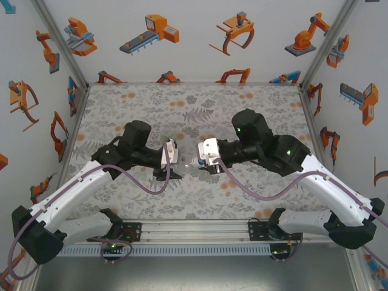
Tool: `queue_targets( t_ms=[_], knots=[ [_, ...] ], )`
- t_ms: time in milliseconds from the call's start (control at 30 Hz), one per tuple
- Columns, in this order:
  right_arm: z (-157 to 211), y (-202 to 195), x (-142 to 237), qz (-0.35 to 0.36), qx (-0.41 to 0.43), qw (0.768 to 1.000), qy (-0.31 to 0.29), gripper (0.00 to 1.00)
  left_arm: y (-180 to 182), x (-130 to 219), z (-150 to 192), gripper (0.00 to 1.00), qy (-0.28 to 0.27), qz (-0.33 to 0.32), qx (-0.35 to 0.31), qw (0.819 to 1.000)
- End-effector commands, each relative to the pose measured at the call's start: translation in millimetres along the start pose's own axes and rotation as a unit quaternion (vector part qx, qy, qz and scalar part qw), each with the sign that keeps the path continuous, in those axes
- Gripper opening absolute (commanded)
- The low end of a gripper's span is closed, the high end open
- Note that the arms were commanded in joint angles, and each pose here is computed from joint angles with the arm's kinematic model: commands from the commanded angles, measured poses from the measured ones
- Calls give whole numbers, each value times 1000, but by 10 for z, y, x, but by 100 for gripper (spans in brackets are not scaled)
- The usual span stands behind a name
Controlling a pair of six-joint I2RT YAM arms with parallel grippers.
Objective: Screw on the bottle caps
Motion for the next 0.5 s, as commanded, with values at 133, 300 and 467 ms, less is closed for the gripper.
queue_targets(
  t_ms=[133, 300, 467],
  knots=[
    [-54, 15, -2, -1, 14, 1000, 5, 35, -4, 49, -139, 0, -20, 8, -20, 1000],
    [-37, 40, -17, -6, 1, 1000, 9, 21, 8, 49, -132, 0, -16, 4, -19, 1000],
    [2, 11, -55, 8, -63, 998, 13, 9, 19, 53, -126, 0, -12, 0, -19, 1000]
  ],
)
Point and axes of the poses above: each hand's point on the last joint's axis, 136 mm out from that joint toward the fingers, its own x axis back along the fingers, its own y axis along the line the jaws close on, z = x × y, the point moved 5 cm from there along x, back along the fingers, and after that the axes turned 7 degrees about -x, right-handed, at the moved point
